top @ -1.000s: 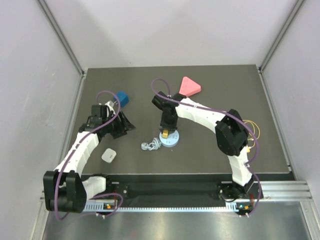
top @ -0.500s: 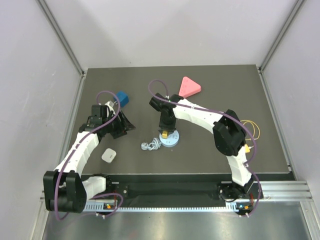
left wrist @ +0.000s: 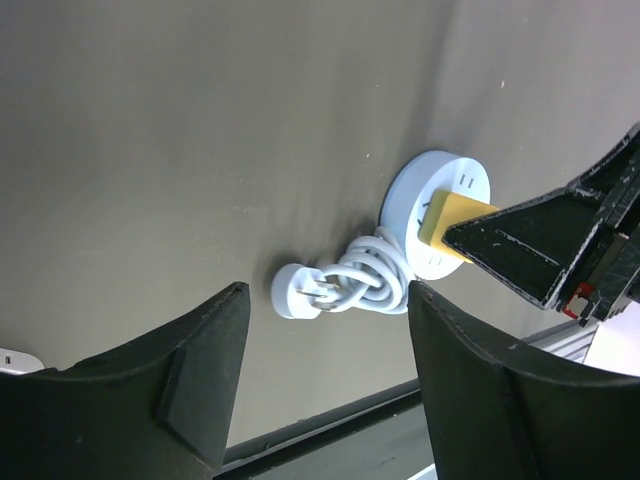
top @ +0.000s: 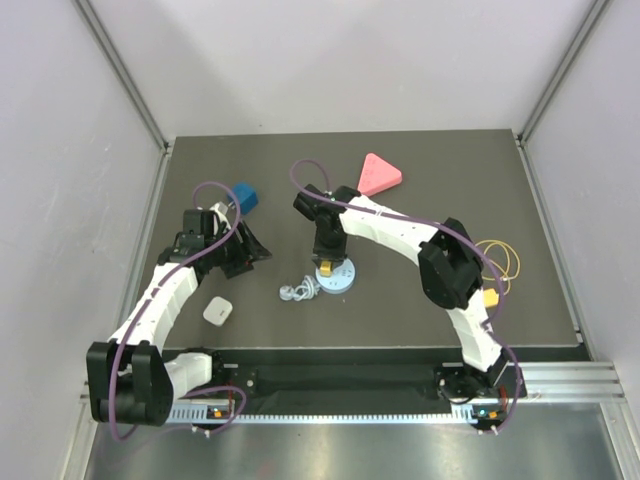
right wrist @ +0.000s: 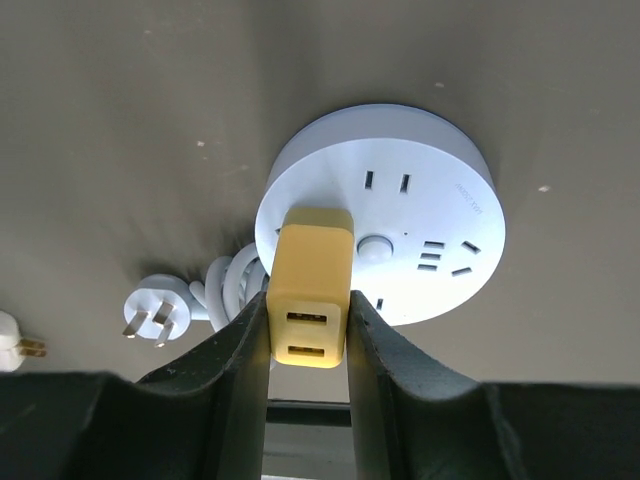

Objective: Insert the plug

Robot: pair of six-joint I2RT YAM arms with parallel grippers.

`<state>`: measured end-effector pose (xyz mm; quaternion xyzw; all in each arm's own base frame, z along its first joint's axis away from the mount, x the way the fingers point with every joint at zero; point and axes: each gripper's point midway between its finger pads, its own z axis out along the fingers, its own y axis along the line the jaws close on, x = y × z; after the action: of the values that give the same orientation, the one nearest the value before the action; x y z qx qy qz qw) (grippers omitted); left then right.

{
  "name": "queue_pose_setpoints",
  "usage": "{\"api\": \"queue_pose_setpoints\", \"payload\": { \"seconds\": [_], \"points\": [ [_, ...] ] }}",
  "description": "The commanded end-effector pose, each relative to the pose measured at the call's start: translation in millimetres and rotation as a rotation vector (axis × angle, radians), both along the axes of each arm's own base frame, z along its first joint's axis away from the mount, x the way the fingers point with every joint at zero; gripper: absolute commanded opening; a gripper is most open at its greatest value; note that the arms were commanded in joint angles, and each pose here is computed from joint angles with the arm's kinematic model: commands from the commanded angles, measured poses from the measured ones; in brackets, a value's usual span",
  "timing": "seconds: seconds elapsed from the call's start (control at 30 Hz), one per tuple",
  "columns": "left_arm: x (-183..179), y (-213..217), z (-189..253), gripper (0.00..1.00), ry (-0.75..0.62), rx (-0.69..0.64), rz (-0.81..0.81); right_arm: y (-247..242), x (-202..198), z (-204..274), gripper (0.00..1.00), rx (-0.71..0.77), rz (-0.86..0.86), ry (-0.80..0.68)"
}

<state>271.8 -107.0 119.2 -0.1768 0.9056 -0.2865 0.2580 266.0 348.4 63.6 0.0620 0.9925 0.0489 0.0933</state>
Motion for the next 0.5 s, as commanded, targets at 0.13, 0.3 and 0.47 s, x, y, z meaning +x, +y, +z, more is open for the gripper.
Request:
{"api": "queue_pose_setpoints", "payload": {
  "seconds": [0.13,0.3,0.47],
  "points": [
    [3,9,17,0.73,-0.025,0.032,0.040,33,-2,-59,0.00,0.032,0.042,0.045],
    [-6,-1,14,0.83,0.008,-0.073,0.083,42,4,-58,0.01,0.065,0.046,0.039],
    [-6,1,16,0.95,0.037,-0.081,0.125,40,23,-27,0.28,0.093,0.067,-0.052]
  ]
}}
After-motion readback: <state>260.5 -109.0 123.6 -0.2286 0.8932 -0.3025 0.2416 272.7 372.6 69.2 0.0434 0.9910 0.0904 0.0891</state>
